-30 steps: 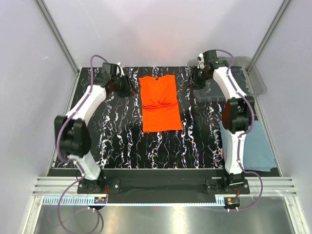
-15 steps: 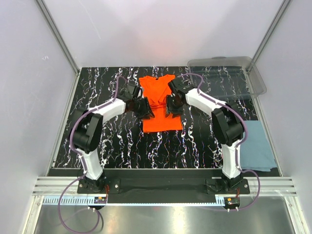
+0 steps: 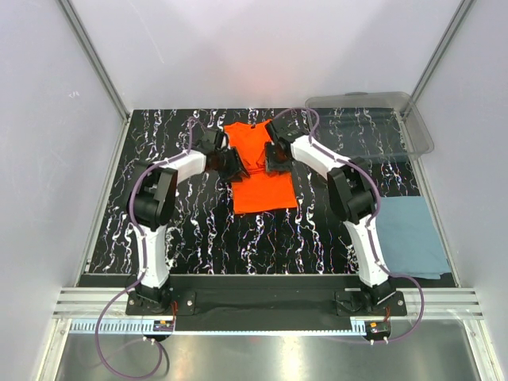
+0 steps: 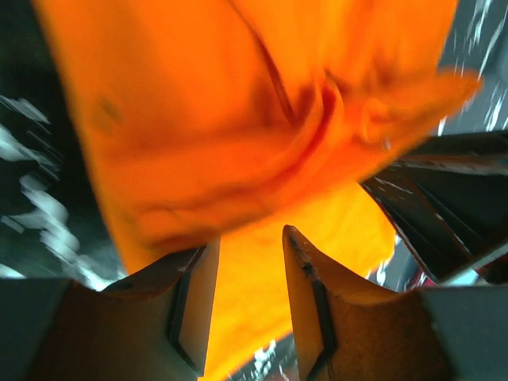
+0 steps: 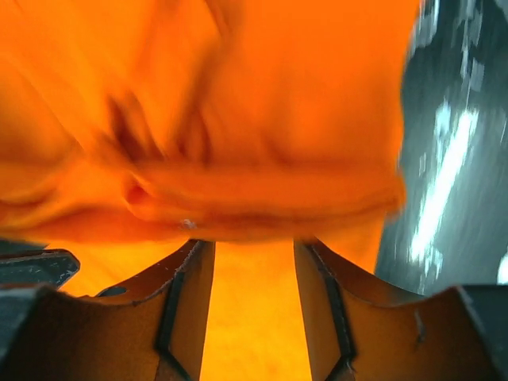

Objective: Fold and stack the t-shirts
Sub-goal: Fold the tshirt

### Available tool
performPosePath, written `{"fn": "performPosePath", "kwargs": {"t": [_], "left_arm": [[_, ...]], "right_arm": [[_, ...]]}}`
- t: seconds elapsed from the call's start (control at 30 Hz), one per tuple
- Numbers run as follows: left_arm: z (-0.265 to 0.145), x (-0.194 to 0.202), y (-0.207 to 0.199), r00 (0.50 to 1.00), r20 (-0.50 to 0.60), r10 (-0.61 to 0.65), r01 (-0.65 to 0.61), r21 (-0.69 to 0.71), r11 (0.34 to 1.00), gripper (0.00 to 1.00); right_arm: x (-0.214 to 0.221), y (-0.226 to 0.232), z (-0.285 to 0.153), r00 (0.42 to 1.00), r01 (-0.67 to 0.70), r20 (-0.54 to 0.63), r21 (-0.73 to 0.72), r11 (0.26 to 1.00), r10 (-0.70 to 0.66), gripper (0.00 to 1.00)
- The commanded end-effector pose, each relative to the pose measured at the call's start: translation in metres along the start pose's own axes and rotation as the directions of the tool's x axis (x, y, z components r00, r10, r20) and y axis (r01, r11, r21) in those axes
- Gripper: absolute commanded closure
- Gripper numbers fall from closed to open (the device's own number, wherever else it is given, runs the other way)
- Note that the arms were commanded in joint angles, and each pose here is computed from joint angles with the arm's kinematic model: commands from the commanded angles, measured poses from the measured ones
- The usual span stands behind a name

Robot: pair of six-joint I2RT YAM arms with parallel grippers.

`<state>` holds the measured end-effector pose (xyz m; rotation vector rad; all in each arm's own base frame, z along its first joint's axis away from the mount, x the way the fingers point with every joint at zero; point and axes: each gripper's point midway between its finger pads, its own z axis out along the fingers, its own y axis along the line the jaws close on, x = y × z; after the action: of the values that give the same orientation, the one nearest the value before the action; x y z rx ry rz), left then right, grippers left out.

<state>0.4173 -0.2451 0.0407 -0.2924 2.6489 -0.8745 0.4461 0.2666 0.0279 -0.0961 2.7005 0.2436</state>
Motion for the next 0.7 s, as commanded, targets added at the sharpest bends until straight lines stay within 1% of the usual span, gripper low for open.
{"fn": "performPosePath", "kwargs": {"t": [0.0,0.03,0.1,0.13,0.17,0.2,0.23,0.27,0.3,0.37,0.43,0.47,0.5,0.53,0.57,0.6,0.63,0.67], "left_arm": [[-0.002,-0.041,-0.012,0.998,0.064,0.015,-0.020,0.072,0.997,0.57],[0.004,-0.053,-0.014,0.998,0.064,0.001,-0.007,0.090,0.996,0.57],[0.004,-0.070,-0.016,0.997,0.074,-0.021,0.012,0.125,0.992,0.57],[-0.001,-0.089,-0.025,0.994,0.113,-0.008,-0.008,0.146,0.989,0.56],[0.000,-0.100,-0.022,0.992,0.129,-0.012,-0.006,0.145,0.989,0.56],[-0.001,-0.108,-0.024,0.990,0.140,-0.009,-0.012,0.151,0.988,0.55],[-0.013,-0.132,-0.040,0.982,0.186,0.010,-0.044,0.178,0.983,0.54],[-0.018,-0.144,-0.040,0.980,0.200,0.005,-0.043,0.183,0.982,0.54],[-0.026,-0.151,-0.047,0.977,0.211,0.008,-0.048,0.186,0.981,0.53],[-0.058,-0.174,-0.068,0.957,0.288,0.040,-0.101,0.199,0.975,0.53],[-0.072,-0.170,-0.074,0.957,0.288,0.045,-0.109,0.208,0.972,0.53],[-0.077,-0.164,-0.077,0.960,0.278,0.045,-0.109,0.219,0.970,0.53],[-0.096,-0.156,-0.090,0.959,0.278,0.054,-0.127,0.251,0.960,0.53],[-0.088,-0.134,-0.080,0.974,0.224,0.041,-0.097,0.245,0.965,0.55],[-0.086,-0.116,-0.082,0.980,0.194,0.052,-0.100,0.249,0.963,0.55],[-0.093,-0.091,-0.079,0.985,0.160,0.059,-0.098,0.252,0.963,0.55],[-0.093,-0.075,-0.076,0.988,0.137,0.074,-0.107,0.246,0.963,0.56],[-0.093,-0.055,-0.078,0.990,0.110,0.088,-0.113,0.247,0.962,0.58]], "right_arm": [[-0.046,0.001,0.004,0.992,0.056,0.114,0.028,0.998,-0.059,0.48],[-0.054,-0.001,0.005,0.989,0.069,0.126,0.032,0.997,-0.072,0.48],[-0.078,0.002,0.010,0.982,0.091,0.161,0.042,0.995,-0.096,0.47],[-0.088,-0.002,0.010,0.978,0.110,0.174,0.059,0.992,-0.118,0.47],[-0.104,0.000,0.012,0.972,0.116,0.200,0.066,0.991,-0.127,0.42],[-0.114,-0.001,0.011,0.966,0.124,0.217,0.073,0.990,-0.137,0.41],[-0.123,-0.002,0.009,0.962,0.125,0.235,0.074,0.989,-0.140,0.40],[-0.142,-0.004,-0.001,0.951,0.117,0.281,0.068,0.991,-0.131,0.39],[-0.149,-0.002,-0.006,0.946,0.110,0.301,0.049,0.993,-0.119,0.38],[-0.167,-0.004,-0.032,0.933,0.082,0.351,0.024,0.996,-0.085,0.37],[-0.167,-0.002,-0.048,0.934,0.075,0.352,0.000,0.997,-0.070,0.37],[-0.160,-0.001,-0.063,0.942,0.070,0.331,-0.017,0.997,-0.060,0.37],[-0.152,0.004,-0.070,0.950,0.079,0.306,-0.053,0.995,-0.059,0.37],[-0.144,0.007,-0.076,0.958,0.066,0.284,-0.079,0.995,-0.041,0.37],[-0.128,0.004,-0.090,0.969,0.056,0.246,-0.085,0.995,-0.034,0.37],[-0.113,0.014,-0.096,0.979,0.064,0.203,-0.153,0.986,-0.032,0.34],[-0.101,0.017,-0.100,0.985,0.059,0.173,-0.178,0.982,-0.028,0.31],[-0.080,0.014,-0.107,0.991,0.057,0.128,-0.189,0.980,-0.033,0.30]]}}
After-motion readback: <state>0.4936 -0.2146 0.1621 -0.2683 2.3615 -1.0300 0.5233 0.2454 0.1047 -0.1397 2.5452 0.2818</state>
